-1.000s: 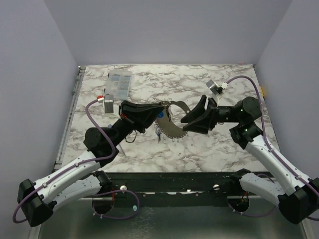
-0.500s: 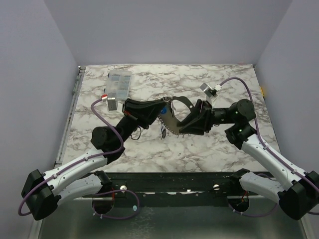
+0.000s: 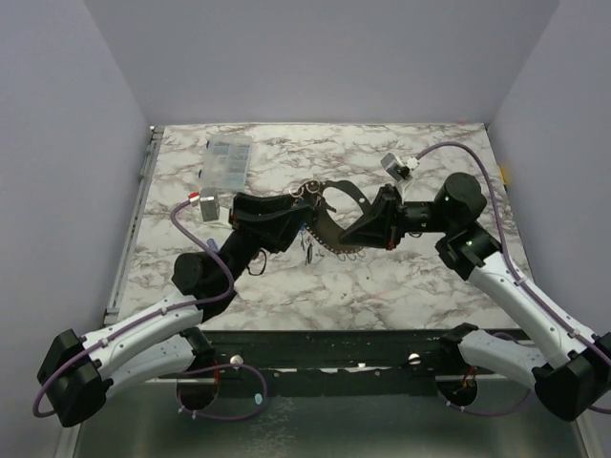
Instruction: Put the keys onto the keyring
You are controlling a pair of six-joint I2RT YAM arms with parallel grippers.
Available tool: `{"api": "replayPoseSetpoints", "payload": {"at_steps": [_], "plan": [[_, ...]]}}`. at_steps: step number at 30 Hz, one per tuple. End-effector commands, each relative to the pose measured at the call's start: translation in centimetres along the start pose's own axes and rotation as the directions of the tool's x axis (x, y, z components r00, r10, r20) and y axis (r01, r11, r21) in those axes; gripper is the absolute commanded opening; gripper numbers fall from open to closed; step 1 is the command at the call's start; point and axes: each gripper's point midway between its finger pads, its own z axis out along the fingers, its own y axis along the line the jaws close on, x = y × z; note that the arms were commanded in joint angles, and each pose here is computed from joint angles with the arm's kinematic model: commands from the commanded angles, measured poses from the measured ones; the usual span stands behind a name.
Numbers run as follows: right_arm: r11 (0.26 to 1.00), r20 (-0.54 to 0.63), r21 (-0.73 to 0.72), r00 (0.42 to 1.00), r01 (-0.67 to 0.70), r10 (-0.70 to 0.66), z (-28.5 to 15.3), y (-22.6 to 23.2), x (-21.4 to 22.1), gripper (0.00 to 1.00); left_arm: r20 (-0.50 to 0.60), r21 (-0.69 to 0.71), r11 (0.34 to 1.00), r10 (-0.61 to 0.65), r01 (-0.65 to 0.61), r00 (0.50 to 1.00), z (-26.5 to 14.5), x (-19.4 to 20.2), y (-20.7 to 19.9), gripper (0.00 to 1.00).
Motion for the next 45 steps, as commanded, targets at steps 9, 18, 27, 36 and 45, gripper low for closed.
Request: {"api": "replayPoseSetpoints", "payload": {"at_steps": [9,18,27,36,45], "plan": [[0.913,-0.222,0.382,0.973,0.144,-0.061,-3.6,-3.0,-0.4,0.01,0.093,-0.275,0.942,0.228,-0.195,0.969,-5.2,-6.4,1.5,0.76],[0.883,-0.255,0.456,0.967,0.115,0.006,-4.6,-3.5,0.0,0.01,-0.178,-0.267,0.86,0.4,-0.436,0.899,-6.1,-4.7,2.2,0.68],[0.701,-0.293,0.712,0.891,-0.039,0.347,-7.2,-9.1,5.6,0.01,-0.419,-0.193,0.864,0.356,-0.465,0.835,-5.8,1.8,5.1,0.59],[0.423,-0.317,0.904,0.769,0.067,0.556,-12.8,-12.3,9.7,0.01,-0.62,-0.29,0.826,0.222,-0.483,0.752,-8.1,7.7,10.7,0.53],[0.601,-0.314,0.79,0.762,-0.121,0.567,-8.7,-9.3,9.5,0.01,-0.731,-0.2,0.881,0.157,-0.428,0.664,-9.1,12.2,11.1,0.64]]}}
